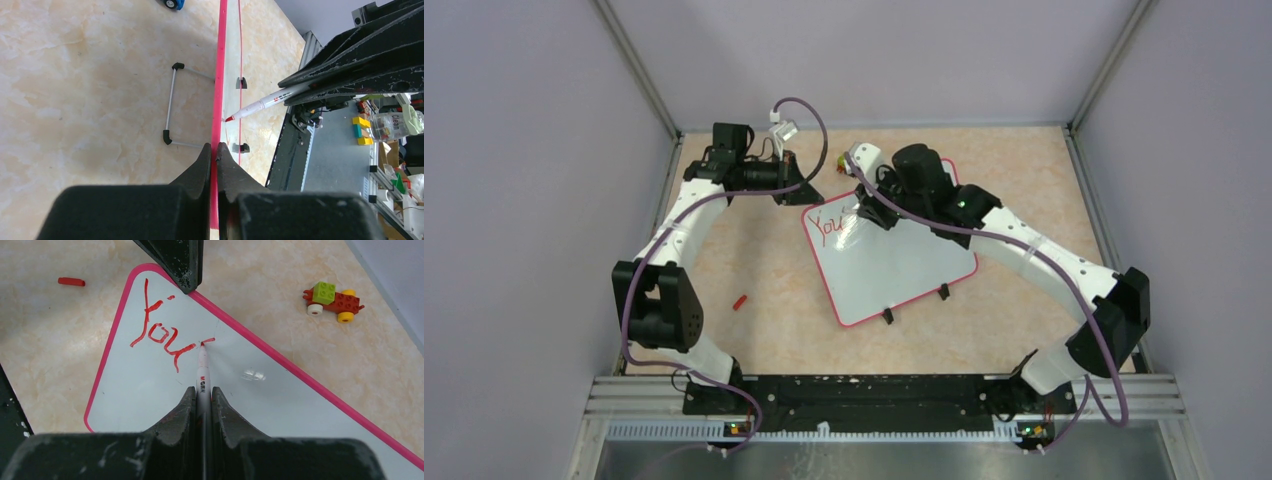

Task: Write a sentence on the whiteboard

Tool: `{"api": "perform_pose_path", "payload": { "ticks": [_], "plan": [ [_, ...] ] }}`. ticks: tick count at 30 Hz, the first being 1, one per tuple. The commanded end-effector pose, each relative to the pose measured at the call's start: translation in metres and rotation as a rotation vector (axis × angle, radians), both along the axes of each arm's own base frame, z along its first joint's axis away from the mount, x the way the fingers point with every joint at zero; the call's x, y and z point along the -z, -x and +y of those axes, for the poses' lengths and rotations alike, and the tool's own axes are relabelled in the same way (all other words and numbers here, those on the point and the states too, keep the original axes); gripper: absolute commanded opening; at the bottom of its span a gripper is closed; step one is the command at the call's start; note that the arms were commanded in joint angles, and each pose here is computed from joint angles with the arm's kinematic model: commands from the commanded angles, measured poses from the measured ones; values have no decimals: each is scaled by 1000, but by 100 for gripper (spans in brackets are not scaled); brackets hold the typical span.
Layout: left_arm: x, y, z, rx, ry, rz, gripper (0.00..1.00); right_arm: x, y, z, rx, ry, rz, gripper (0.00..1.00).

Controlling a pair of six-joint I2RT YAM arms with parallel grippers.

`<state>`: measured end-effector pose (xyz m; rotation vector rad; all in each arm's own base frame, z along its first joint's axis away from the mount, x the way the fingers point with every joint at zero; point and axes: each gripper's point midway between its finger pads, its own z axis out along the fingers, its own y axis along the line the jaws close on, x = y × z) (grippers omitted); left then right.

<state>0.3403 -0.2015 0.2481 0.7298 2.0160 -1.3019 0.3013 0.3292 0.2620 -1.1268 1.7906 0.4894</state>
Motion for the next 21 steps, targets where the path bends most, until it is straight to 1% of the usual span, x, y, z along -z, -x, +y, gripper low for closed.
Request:
{"api": "perform_pose_path", "payload": {
  "ticks": [1,7,21],
  "plan": [
    [5,7,-10,35,-8,24,0,-24,14,0,-32,-52,-25,0],
    [4,7,-9,34,-9,20,0,-38,18,-8,-19,-82,-43,0],
    [5,8,-10,36,-10,19,0,-9,4,-6,1,-15,-35,0]
  ]
}}
